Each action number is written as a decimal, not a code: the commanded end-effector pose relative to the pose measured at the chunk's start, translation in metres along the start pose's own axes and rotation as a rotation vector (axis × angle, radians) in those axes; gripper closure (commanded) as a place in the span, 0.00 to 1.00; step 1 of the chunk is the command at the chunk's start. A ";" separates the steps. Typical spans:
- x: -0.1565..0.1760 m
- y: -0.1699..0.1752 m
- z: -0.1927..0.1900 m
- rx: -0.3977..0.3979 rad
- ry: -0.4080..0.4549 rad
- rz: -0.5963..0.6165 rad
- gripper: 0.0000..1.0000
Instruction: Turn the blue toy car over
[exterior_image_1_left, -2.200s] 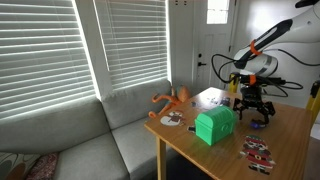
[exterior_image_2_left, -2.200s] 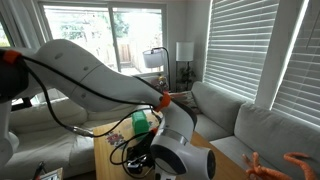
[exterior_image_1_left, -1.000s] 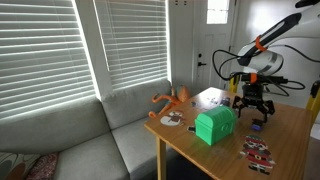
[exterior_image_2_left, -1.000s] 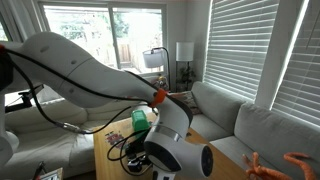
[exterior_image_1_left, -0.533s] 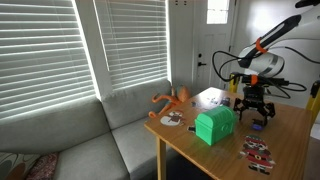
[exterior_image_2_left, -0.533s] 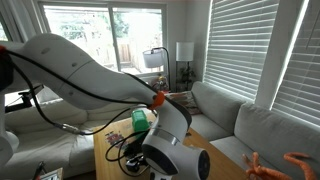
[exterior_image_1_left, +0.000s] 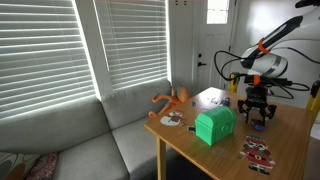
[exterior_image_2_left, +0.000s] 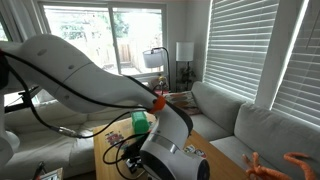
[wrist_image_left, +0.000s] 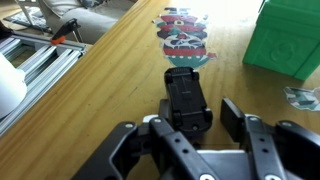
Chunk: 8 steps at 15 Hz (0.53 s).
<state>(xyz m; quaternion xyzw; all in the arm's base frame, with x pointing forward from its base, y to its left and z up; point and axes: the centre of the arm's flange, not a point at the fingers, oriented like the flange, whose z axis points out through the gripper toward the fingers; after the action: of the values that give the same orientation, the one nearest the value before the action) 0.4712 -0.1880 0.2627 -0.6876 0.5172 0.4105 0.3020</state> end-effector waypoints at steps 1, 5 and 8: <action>-0.002 0.007 0.001 0.026 -0.018 0.009 0.45; -0.011 0.008 -0.001 0.023 0.010 0.018 0.60; -0.018 0.008 -0.003 0.017 0.023 0.021 0.88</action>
<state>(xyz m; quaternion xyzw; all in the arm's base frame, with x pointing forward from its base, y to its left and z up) 0.4692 -0.1895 0.2664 -0.6858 0.5198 0.4085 0.3042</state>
